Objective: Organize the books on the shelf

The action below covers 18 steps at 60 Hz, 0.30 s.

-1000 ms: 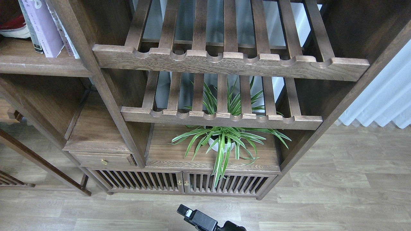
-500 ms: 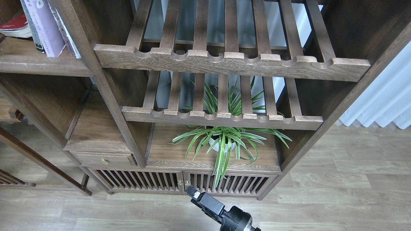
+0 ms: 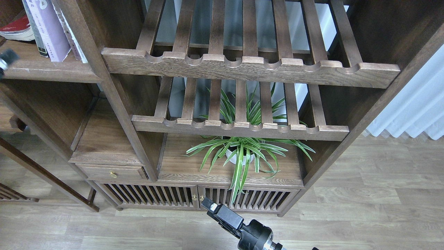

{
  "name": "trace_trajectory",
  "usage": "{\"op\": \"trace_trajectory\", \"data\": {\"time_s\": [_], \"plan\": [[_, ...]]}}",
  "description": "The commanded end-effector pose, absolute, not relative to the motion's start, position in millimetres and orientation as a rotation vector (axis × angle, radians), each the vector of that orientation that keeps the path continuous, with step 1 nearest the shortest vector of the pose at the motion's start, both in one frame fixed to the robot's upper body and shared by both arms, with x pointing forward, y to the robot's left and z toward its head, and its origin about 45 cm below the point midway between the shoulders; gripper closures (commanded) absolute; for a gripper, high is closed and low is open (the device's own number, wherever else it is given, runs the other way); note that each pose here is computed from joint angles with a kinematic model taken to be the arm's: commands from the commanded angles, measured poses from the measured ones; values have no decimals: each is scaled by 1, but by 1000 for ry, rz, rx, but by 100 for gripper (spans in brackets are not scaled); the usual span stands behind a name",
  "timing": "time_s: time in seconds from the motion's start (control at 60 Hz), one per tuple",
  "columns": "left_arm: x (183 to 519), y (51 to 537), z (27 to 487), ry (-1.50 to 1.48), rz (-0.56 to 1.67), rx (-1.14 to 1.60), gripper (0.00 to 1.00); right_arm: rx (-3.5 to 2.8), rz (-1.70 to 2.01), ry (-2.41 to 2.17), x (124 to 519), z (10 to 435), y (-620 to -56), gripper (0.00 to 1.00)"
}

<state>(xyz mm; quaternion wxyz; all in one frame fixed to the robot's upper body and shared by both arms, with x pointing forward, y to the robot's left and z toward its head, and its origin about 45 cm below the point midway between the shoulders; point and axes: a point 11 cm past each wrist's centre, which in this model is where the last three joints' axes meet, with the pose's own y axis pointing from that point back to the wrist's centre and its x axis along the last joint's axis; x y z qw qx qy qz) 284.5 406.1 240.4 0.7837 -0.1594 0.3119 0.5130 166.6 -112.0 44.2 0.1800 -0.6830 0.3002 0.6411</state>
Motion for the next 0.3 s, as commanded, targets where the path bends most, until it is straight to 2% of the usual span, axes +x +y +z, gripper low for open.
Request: {"op": "trace_trajectory", "data": {"time_s": [0.0,0.133,0.217,0.283], "plan": [[272,392,210,764,1103,-357,19,-1925,1806,855,168,44,-114,0],[259,373,179,865,1091,-367,16,-1924,1806,856,168,44,-114,0],[249,357,150,954,1085,-367,6,-1922,1797,858,171,45,-115,0],[245,351,139,988,1083,-370,4,-1916,1792,869,173,45,-118,0]]}}
